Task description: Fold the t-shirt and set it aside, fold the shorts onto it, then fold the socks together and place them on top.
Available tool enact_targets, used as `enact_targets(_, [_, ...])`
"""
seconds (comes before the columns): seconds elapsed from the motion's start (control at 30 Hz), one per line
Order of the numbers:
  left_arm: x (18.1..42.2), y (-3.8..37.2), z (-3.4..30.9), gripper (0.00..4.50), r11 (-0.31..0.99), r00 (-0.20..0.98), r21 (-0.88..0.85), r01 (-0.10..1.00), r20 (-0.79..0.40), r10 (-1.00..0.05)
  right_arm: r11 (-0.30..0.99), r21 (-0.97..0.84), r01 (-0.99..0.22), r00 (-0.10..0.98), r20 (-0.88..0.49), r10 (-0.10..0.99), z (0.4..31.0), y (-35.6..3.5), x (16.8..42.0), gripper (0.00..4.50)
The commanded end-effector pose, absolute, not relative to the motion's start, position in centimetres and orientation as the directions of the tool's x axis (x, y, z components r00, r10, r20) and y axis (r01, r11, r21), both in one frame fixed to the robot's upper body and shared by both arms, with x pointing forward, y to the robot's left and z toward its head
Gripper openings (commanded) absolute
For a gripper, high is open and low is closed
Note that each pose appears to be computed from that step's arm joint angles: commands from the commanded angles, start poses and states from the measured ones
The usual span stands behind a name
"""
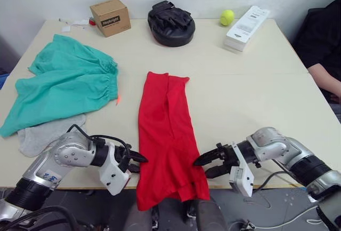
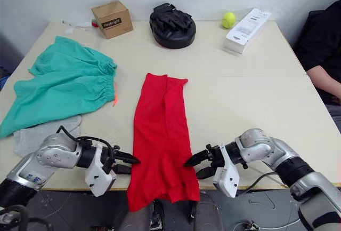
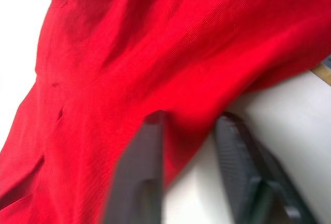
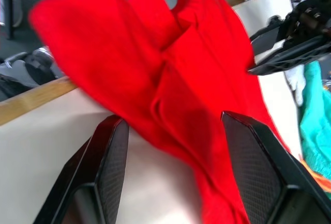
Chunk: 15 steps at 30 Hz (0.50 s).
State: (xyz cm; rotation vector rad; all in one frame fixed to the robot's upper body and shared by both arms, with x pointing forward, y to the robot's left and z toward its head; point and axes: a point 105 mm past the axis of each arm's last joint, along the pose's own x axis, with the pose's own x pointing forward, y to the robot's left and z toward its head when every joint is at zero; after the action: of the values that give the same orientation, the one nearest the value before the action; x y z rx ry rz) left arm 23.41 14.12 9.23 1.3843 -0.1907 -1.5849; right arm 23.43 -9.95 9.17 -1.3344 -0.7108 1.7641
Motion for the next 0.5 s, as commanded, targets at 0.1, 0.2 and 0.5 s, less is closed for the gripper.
enact_targets(0.1, [23.8, 14.6, 7.7, 0.0, -0.518, 0.137, 0.622, 0.588, -0.707, -0.694, -0.538, -0.769, -0.347, -0.084, -0.545, 0.834, 7.9, -9.7, 24.8, 2.25])
enact_targets(0.2, [23.7, 14.7, 7.6, 0.0, -0.484, 0.136, 0.607, 0.631, -0.7, -0.701, -0.517, -0.756, -0.402, -0.086, -0.531, 0.843, 8.0, -9.6, 24.8, 1.22])
enact_targets(0.5, [22.1, 14.0, 9.6, 0.0, -0.267, 0.087, 0.462, 0.846, -0.614, -0.785, -0.325, -0.597, -0.734, -0.088, -0.391, 0.916, 12.5, -8.6, 24.0, 0.07])
